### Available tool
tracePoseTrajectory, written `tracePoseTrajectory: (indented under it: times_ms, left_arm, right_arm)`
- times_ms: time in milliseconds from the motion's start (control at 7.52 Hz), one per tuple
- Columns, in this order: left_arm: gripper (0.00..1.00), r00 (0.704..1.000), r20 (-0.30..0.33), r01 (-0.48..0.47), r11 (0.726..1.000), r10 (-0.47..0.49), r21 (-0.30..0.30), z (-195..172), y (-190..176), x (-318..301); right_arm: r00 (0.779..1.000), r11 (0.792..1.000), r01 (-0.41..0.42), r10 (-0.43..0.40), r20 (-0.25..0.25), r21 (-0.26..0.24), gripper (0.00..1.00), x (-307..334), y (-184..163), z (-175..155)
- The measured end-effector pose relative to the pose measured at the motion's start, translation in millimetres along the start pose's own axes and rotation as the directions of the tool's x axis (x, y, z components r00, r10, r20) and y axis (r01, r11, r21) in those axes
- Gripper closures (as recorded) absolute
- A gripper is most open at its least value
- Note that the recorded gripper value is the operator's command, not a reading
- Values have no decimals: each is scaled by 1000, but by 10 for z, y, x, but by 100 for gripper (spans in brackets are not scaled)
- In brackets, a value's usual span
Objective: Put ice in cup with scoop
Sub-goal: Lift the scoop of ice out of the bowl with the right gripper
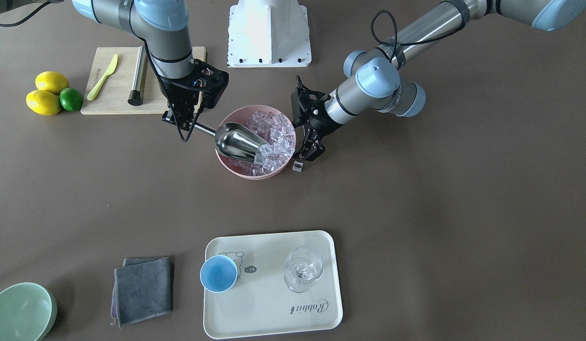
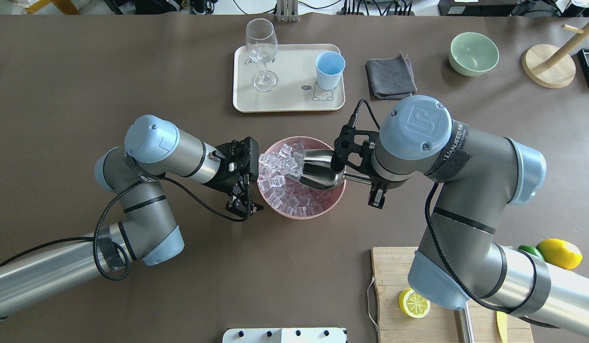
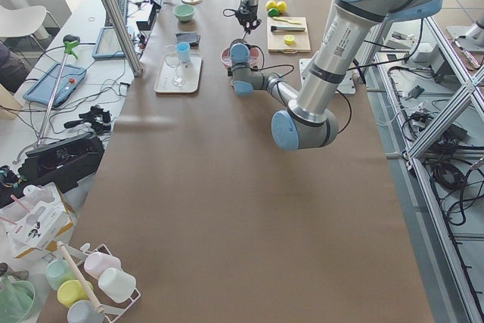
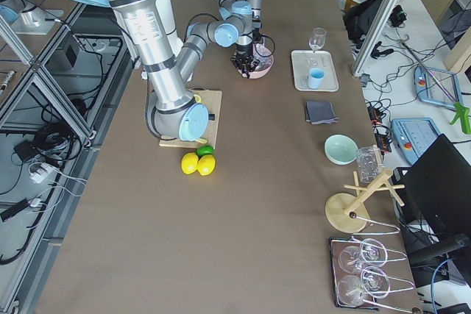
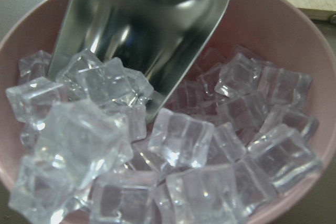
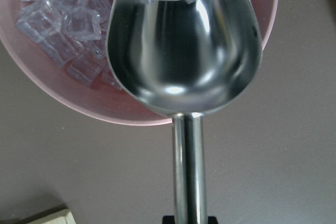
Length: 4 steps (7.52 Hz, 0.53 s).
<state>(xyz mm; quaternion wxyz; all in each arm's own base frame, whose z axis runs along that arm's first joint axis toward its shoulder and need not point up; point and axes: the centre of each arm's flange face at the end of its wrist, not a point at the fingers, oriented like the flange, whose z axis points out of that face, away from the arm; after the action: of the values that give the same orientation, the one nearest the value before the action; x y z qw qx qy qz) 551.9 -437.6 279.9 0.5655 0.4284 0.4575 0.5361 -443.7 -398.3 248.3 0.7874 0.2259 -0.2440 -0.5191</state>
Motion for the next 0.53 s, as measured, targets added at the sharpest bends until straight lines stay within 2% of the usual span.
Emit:
tracePoseTrajectory:
  times_ms: [266,532]
  left_arm:
    - [2,1000,0,1,1000,-1,1,0,-9,0]
    - [2,1000,0,1,1000,-1,1,0,-16,-1]
  right_arm:
    - [999,998,-44,44,2,40,100,-13,-39,-31]
    - [995,989,-104,103,11,101,100,-29,-80,-67]
